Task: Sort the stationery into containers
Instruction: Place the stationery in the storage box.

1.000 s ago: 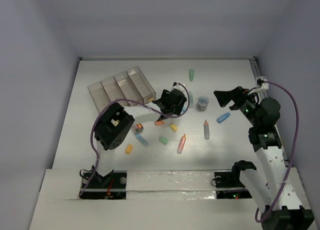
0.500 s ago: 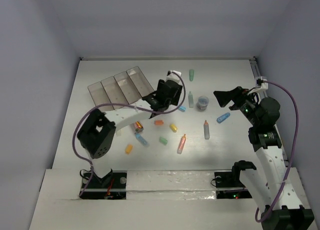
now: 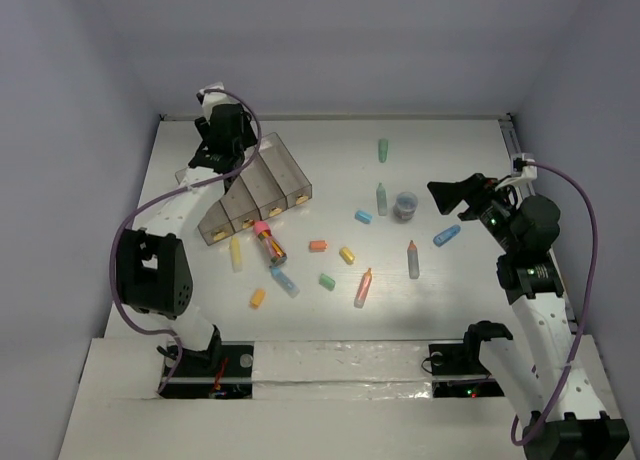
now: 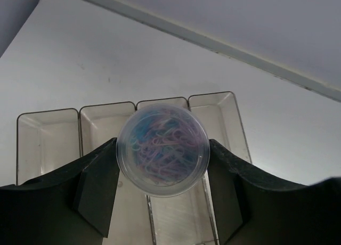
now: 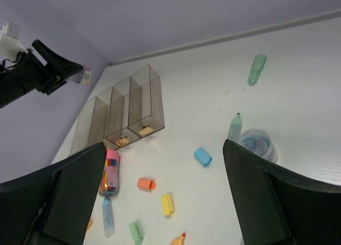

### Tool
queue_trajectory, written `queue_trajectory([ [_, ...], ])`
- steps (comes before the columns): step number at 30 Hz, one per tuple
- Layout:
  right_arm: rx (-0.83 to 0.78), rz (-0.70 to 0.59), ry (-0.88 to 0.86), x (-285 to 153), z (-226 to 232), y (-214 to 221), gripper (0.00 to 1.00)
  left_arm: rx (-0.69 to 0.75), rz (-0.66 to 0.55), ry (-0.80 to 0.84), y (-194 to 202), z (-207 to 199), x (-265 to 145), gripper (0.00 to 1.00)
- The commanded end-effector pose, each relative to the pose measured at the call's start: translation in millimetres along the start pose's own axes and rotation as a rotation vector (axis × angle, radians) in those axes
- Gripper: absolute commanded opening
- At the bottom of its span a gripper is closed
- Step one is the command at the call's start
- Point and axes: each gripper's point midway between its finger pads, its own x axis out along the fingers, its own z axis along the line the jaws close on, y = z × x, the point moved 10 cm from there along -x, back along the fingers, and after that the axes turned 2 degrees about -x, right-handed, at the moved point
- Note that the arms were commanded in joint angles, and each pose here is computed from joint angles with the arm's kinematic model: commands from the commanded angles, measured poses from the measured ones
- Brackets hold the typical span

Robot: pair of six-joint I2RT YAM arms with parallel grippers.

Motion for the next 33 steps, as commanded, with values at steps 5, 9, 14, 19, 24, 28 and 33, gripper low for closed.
queue_trajectory([
  [5, -0.042, -0.026, -0.004, 0, 6, -6, 0.96, 0.004, 0.008, -0.022, -8, -2, 20, 0.24],
  [9, -0.04, -0.018, -0.004, 1, 5, -6, 0.96, 0.032, 0.054, -0.045, 4, -5, 38, 0.24],
  [14, -0.043, -0.017, -0.011, 1, 6, -7, 0.96, 0.049, 0.062, -0.044, 7, -9, 49, 0.25],
  [19, -0.047, -0.016, -0.021, 1, 8, -6, 0.96, 0.078, 0.099, -0.066, 21, -9, 62, 0.27],
  [24, -0.038, 0.005, -0.015, -1, 7, -4, 0.97, 0.088, 0.12, -0.073, 32, -9, 72, 0.31],
  [28, -0.038, 0.007, -0.017, -1, 8, -4, 0.97, 0.095, 0.128, -0.079, 36, -9, 78, 0.33],
  [33, -0.039, 0.01, -0.021, -1, 8, -4, 0.97, 0.101, 0.139, -0.085, 42, -9, 82, 0.52],
])
